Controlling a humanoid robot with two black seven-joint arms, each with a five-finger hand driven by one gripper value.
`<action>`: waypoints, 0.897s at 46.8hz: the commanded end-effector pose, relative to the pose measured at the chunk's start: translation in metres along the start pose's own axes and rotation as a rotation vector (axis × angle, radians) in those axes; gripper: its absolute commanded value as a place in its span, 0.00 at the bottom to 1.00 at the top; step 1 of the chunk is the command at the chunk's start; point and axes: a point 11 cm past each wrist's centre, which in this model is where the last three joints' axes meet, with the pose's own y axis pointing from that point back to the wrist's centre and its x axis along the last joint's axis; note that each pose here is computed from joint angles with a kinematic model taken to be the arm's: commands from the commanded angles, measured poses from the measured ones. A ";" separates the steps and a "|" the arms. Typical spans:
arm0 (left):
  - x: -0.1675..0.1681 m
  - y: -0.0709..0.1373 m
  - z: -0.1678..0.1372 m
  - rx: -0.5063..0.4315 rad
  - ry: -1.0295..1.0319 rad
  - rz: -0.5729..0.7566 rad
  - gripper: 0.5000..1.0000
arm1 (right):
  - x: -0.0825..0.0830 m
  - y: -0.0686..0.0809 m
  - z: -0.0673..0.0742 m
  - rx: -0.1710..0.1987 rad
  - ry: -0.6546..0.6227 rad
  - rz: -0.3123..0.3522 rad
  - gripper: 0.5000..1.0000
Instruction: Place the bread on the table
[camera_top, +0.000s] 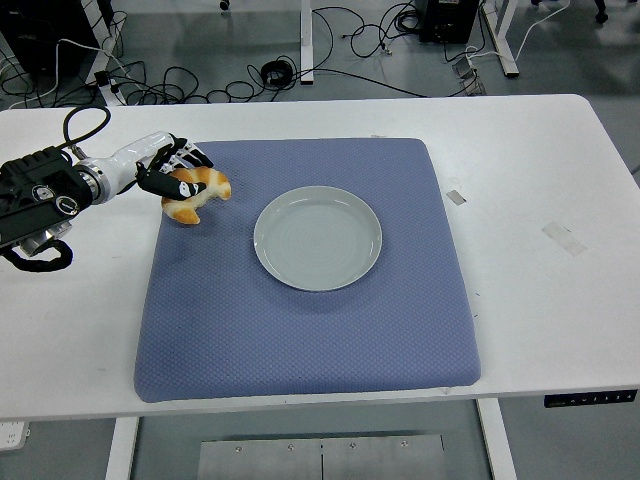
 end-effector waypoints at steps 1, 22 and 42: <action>0.001 0.000 0.001 -0.001 0.000 0.003 0.29 | 0.000 0.000 0.000 0.000 0.000 0.000 1.00; 0.001 -0.001 0.001 -0.001 0.000 0.003 0.41 | 0.000 0.000 0.000 0.000 0.000 0.001 1.00; -0.001 -0.002 0.002 -0.004 -0.001 -0.002 0.47 | 0.000 0.000 0.000 0.000 0.000 0.000 1.00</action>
